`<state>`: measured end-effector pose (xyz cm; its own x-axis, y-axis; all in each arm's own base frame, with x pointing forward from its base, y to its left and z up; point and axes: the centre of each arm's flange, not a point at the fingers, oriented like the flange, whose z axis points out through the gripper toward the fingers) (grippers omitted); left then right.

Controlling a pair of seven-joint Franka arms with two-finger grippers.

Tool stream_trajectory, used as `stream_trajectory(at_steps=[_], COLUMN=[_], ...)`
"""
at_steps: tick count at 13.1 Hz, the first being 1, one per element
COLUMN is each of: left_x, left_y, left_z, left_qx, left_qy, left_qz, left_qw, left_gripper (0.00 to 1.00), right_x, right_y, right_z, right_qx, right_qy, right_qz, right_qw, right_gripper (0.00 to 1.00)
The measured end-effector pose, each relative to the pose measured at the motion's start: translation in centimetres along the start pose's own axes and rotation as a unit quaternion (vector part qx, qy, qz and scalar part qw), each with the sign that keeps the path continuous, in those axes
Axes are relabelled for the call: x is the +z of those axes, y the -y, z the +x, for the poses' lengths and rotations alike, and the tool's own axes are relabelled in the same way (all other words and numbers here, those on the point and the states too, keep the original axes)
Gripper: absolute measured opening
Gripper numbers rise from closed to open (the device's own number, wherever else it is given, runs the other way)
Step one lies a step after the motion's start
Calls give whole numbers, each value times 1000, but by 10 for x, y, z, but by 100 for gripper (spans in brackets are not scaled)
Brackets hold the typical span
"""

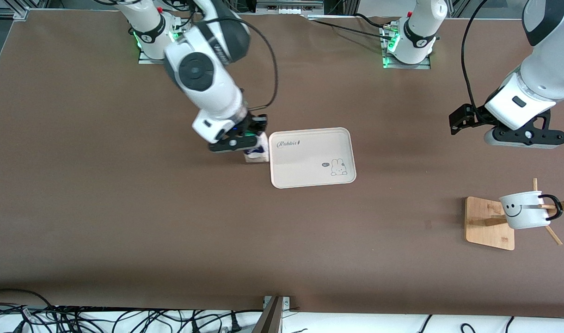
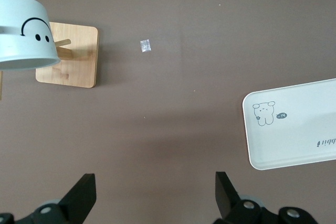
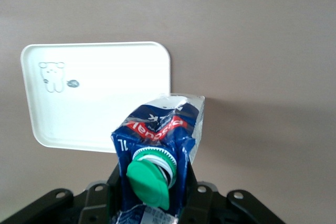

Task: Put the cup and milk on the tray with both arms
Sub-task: 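Lift the milk carton with the right gripper and carry it over the tray, then lower the milk carton onto the tray and open the right gripper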

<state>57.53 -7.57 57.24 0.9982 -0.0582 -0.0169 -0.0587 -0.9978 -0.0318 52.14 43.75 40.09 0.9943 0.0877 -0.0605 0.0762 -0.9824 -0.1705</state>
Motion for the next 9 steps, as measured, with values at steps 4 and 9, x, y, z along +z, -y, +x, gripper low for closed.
stream_trajectory(at_steps=[4,9], left_x=[1,1], left_y=[0,0], left_z=[0,0], left_qx=[0,0], left_qy=[0,0], left_qz=[0,0], left_qw=[1000,1000], left_gripper=[100,100], right_x=[49,64], right_y=[38,58], right_z=[-11,-22], right_qx=[-13,-38], right_qy=[-10,-19], right_qz=[6,0], right_qw=[1000,999], right_gripper=[47,47])
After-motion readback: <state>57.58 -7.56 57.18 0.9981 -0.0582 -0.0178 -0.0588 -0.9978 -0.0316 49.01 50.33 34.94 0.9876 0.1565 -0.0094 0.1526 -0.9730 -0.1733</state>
